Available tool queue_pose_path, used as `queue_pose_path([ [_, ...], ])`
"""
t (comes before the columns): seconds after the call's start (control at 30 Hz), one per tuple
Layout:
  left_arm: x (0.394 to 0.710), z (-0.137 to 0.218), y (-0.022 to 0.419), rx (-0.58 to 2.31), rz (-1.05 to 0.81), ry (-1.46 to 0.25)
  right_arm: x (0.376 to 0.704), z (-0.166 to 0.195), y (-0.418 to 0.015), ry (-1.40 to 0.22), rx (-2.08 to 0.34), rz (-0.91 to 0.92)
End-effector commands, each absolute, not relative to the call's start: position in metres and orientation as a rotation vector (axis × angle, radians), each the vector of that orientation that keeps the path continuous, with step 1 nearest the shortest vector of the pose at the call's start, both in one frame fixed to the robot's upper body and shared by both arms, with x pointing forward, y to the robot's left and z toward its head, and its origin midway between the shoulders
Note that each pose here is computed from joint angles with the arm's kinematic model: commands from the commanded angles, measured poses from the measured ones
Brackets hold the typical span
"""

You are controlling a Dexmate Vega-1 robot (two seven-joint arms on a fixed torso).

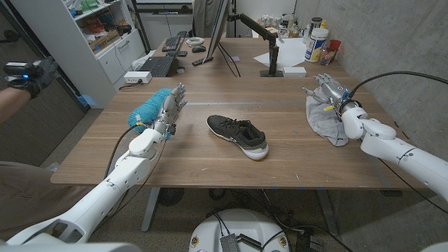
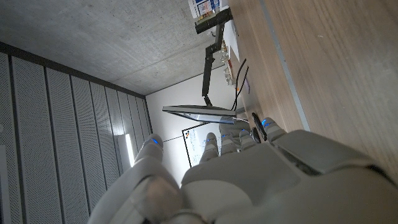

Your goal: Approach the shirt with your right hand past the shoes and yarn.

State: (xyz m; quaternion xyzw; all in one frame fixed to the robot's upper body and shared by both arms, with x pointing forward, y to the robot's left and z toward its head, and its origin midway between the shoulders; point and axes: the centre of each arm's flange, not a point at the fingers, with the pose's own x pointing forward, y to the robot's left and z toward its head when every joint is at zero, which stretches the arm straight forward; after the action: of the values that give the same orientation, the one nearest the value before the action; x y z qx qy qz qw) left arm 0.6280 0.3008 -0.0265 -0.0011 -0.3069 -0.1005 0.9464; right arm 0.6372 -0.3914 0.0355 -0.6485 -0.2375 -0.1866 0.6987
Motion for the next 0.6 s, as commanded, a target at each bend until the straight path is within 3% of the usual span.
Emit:
queue_pose_path([
  [0.03,0.6287,-0.0255,0.2995,0.001,-0.211,-0.622,0.6405,0.0290,-0.4063,-0.496,-1.425,-0.437],
  [0.6,0.6288,-0.0263,0.3012,0.000,-0.212,-0.618,0.6435,0.0231,-0.4144,-0.462,-1.420,-0.469],
])
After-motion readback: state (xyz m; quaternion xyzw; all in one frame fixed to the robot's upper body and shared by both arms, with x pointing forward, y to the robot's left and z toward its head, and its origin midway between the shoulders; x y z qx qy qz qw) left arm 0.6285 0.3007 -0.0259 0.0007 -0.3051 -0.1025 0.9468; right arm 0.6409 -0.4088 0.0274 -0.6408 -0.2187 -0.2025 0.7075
